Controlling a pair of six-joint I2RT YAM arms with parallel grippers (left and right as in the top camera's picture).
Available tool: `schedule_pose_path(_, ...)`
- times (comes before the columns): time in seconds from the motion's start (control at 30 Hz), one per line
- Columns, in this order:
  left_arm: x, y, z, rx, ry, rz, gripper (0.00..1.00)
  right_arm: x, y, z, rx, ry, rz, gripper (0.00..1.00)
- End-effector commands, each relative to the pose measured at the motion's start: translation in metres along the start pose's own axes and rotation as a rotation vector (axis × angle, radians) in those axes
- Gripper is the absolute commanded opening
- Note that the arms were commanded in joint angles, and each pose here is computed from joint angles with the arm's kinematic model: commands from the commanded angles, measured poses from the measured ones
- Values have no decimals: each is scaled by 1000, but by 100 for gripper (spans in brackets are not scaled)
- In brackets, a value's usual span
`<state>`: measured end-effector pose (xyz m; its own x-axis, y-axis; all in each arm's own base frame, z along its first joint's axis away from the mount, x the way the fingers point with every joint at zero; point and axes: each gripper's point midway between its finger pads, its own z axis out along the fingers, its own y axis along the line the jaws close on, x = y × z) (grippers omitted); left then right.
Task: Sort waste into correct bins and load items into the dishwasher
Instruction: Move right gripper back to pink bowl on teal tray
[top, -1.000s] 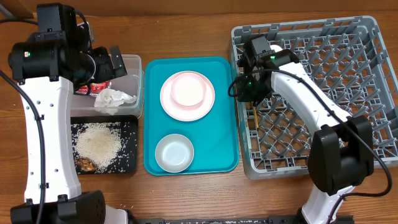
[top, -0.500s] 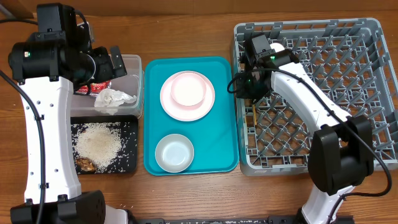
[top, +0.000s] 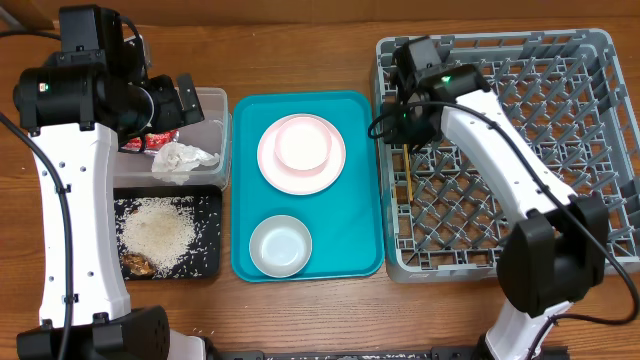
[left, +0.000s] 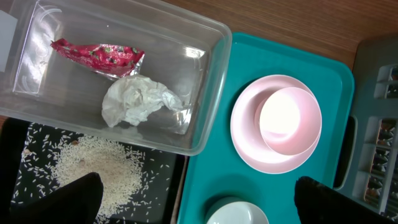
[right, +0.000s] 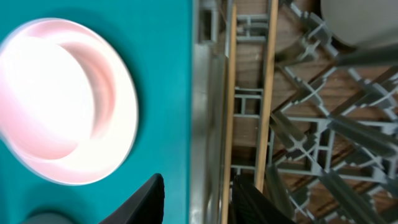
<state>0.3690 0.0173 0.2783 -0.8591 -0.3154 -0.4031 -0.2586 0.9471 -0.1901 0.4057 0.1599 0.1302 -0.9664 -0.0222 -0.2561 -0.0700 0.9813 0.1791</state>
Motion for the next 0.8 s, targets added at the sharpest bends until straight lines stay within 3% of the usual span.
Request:
schedule_pose_path(0.0,0,1,2,-7,3,-12,100,-12,35,-48,-85,-97,-56,38)
schedule_pose_path(0.17,0,1,2,-7,3,-12,100,4,83,-46,-165,-86,-149,38)
schedule_pose_path(0.43,0,1,3,-7,4,-12,100,23,175,-38,-204,-200,-357,42)
schedule_pose_path(0.77,0,1,3,-7,4,-12,100,46,208,19,-135,-202,-488,47)
